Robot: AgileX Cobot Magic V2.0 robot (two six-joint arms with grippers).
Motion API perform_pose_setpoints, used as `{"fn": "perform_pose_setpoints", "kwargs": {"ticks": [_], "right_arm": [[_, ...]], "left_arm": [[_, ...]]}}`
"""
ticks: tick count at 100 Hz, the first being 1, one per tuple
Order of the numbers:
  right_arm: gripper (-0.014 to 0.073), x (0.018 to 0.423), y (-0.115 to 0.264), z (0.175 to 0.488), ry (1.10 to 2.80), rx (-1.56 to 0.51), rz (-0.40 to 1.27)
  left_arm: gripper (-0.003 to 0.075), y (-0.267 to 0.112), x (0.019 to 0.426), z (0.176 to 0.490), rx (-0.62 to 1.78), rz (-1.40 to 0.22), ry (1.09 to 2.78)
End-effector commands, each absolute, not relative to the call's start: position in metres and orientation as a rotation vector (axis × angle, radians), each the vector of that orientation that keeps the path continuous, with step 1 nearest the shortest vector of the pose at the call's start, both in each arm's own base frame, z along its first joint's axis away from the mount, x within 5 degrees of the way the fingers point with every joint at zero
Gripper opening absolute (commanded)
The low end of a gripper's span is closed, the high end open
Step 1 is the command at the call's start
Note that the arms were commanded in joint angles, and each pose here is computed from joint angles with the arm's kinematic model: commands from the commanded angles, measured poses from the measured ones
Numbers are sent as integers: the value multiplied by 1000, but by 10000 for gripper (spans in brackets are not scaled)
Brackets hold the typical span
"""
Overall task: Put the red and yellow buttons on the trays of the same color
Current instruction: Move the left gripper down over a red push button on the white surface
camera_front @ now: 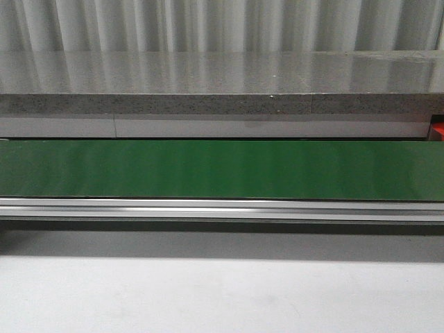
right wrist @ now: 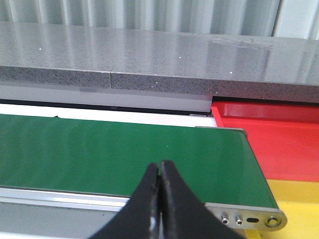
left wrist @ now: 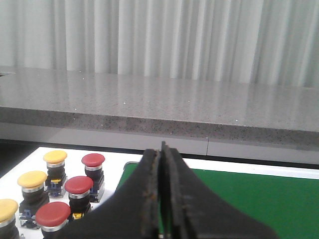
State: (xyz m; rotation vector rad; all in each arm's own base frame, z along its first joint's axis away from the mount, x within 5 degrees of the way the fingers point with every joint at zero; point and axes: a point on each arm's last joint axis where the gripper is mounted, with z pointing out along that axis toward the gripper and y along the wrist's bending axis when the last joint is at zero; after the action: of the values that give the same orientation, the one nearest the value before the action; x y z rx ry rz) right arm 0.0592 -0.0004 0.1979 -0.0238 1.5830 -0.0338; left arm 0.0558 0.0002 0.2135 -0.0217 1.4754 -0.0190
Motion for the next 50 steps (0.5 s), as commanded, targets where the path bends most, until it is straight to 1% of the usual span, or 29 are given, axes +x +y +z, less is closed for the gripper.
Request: {"fn": "perform_pose_setpoints", "kwargs": {"ticks": [1, 50], "right_arm": [[-67, 60, -1, 211, 1501, -18, -35], [-67, 60, -1, 211, 1501, -18, -35]], "left_arm": [[-20, -1, 54, 208, -9, -38, 1404], [-20, -2, 54, 211, -4, -36, 1386]]}}
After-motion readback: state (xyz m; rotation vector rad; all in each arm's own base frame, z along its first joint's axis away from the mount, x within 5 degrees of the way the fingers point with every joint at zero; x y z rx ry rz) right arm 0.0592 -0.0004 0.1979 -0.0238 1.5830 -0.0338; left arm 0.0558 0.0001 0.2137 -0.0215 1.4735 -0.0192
